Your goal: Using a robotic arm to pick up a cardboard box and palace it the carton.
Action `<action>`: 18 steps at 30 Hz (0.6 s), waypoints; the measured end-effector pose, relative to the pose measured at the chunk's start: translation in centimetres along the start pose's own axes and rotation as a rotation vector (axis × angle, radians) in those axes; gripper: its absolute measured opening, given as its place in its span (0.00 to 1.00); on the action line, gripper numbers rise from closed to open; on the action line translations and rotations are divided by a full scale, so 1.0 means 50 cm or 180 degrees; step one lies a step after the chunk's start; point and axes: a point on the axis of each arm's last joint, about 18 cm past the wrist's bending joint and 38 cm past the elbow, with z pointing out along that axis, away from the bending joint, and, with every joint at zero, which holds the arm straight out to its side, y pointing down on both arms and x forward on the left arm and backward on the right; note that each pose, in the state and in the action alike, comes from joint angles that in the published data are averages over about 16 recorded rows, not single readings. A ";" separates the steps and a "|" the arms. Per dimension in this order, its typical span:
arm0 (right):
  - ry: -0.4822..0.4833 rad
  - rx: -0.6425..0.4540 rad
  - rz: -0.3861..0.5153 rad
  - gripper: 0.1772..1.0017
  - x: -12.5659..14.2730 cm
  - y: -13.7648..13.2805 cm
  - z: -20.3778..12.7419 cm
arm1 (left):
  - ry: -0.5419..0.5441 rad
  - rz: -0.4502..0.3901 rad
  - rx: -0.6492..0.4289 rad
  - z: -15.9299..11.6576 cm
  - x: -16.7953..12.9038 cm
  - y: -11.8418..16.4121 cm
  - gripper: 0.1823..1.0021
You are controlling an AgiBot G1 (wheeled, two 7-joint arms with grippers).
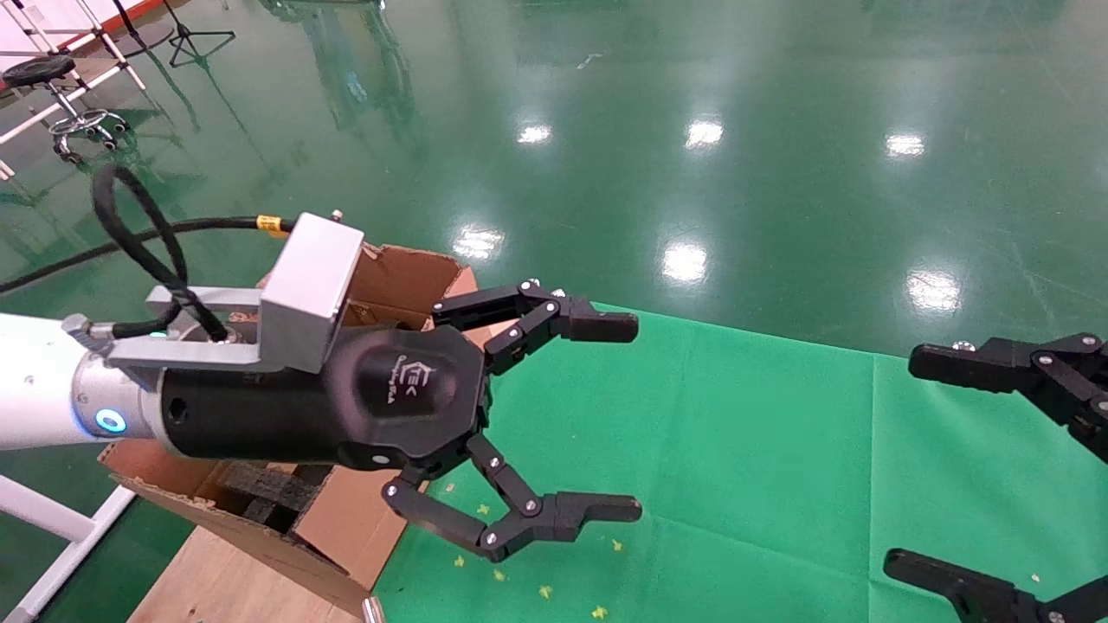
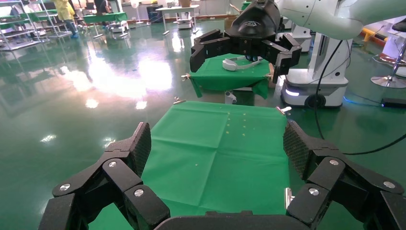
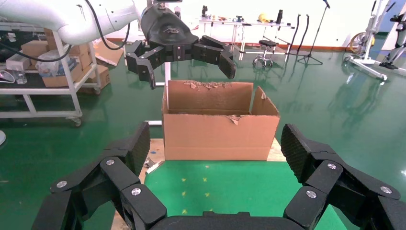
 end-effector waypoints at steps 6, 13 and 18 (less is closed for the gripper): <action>0.0000 0.0000 0.0000 1.00 0.000 0.000 0.000 | 0.0000 0.0000 0.0000 0.000 0.000 0.000 1.00; 0.0000 0.0000 0.0000 1.00 0.000 0.000 0.000 | 0.0000 0.0000 0.0000 0.000 0.000 0.000 1.00; 0.0000 0.0000 0.0000 1.00 0.000 0.000 0.000 | 0.0000 0.0000 0.0000 0.000 0.000 0.000 1.00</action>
